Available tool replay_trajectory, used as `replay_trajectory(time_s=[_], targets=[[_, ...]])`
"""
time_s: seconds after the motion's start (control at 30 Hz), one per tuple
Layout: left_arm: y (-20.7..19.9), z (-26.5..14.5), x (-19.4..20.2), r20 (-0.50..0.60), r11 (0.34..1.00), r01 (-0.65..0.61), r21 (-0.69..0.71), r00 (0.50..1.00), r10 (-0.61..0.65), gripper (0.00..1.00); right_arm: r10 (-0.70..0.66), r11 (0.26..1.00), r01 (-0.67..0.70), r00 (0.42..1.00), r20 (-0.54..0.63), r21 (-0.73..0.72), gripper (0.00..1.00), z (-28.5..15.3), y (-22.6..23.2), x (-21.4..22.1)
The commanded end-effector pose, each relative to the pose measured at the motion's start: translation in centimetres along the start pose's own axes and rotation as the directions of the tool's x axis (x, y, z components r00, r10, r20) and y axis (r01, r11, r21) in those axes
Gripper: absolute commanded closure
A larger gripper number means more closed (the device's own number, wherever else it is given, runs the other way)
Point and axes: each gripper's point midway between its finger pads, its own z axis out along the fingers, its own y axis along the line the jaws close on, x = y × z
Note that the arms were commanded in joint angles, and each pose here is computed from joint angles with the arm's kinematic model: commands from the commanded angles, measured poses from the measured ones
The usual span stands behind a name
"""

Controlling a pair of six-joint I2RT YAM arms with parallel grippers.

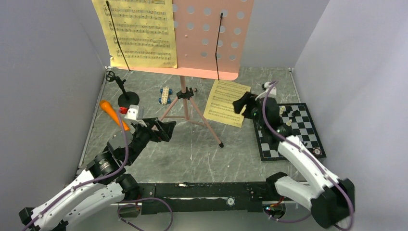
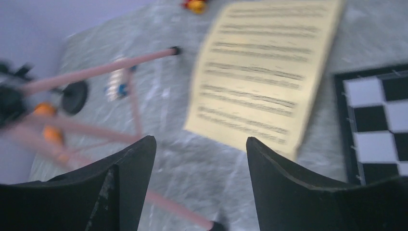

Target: Pack up the instrument practice props

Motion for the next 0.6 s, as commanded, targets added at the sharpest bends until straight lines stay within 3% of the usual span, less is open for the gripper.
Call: replay_trajectory(time_s=[0.0, 0.17, 0.3, 0.47, 0.57], targets=[[-0.4, -1.6, -5.4, 0.142, 0.999, -0.047, -0.004, 0.989, 0.047, 0.06, -0.217, 0.955, 0.236, 0.969, 0.121, -0.177, 0.28, -4.8, 5.9, 0.8], [-0.9, -3.8, -10.4, 0.279, 0.992, -0.126, 0.002, 0.953, 0.12, 0.06, -0.32, 0.837, 0.372, 0.928, 0.192, -0.401, 0.28, -10.0, 11.4, 4.4], [-0.7, -5.7, -13.9, 0.356, 0.989, -0.143, -0.034, 0.923, 0.146, 0.05, -0.409, 0.742, 0.482, 0.876, 0.256, -0.466, 0.28, -12.9, 15.6, 5.9], [0.2, -8.6, -18.7, 0.441, 0.982, -0.14, -0.129, 0.879, 0.183, 0.04, -0.447, 0.661, 0.576, 0.817, 0.365, -0.481, 0.27, -15.8, 22.0, 4.8], [-0.3, -10.2, -22.1, 0.502, 0.978, -0.148, -0.146, 0.841, 0.202, 0.04, -0.401, 0.638, 0.582, 0.811, 0.427, -0.505, 0.26, -17.3, 25.8, 2.4]])
